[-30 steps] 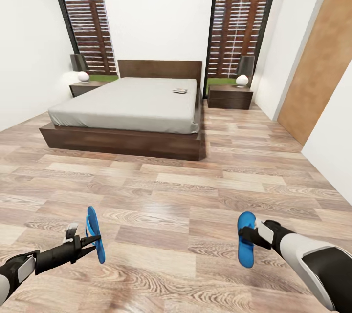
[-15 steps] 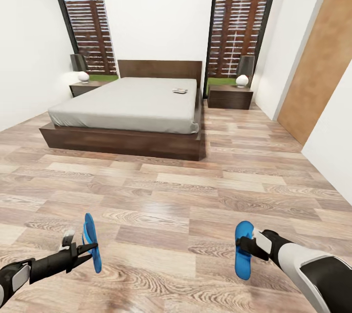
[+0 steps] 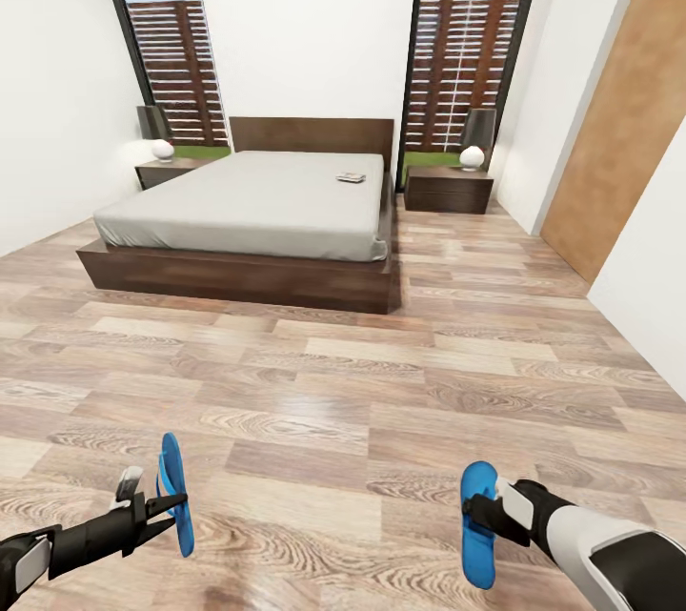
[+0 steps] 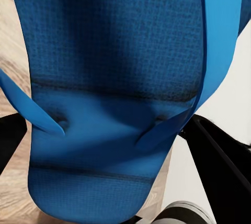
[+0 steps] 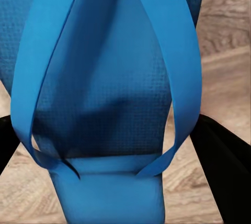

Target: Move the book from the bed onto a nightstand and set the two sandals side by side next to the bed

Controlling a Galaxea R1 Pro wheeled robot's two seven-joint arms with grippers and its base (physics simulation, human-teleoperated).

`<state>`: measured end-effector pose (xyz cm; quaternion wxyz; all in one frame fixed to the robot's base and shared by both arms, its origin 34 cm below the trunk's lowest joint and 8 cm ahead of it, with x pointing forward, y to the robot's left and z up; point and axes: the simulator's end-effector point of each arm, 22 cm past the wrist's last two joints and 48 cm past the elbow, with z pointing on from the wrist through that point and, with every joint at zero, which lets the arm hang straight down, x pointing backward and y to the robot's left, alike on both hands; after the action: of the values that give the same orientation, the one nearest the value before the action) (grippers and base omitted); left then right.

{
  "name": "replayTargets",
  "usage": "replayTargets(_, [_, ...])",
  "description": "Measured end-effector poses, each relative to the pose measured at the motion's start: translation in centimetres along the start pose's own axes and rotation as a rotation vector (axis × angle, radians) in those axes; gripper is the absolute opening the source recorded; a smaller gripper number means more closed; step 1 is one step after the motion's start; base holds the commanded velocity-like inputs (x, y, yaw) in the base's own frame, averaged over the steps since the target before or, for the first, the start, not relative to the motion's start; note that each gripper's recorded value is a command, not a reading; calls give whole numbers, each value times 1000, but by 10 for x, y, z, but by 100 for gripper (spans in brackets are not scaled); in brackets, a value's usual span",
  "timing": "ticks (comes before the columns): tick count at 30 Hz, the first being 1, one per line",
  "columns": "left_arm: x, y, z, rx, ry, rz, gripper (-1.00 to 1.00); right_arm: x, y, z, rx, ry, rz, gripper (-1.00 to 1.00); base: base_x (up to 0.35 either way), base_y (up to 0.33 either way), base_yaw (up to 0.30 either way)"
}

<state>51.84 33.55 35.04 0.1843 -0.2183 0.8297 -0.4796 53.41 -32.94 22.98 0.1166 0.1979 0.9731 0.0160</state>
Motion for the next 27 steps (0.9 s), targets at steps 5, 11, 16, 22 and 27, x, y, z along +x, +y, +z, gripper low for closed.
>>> replayTargets(5, [0, 0, 0, 0, 0, 0, -100, 20, -8, 5, 10, 26, 1, -100, 0, 0, 0])
replayTargets(11, [0, 0, 0, 0, 0, 0, -100, 20, -8, 5, 8, 26, 3, -100, 0, 0, 0])
replayTargets(16, [1, 0, 0, 0, 0, 1, -100, 20, -7, 5, 6, 26, 4, -100, 0, 0, 0])
replayTargets(22, [1, 1, 0, -1, 1, 0, -100, 20, -6, 5, 3, 26, 9, -100, 0, 0, 0])
replayTargets(27, [1, 1, 0, -1, 1, 0, -100, 20, -7, 5, 2, 26, 13, -100, 0, -4, 0])
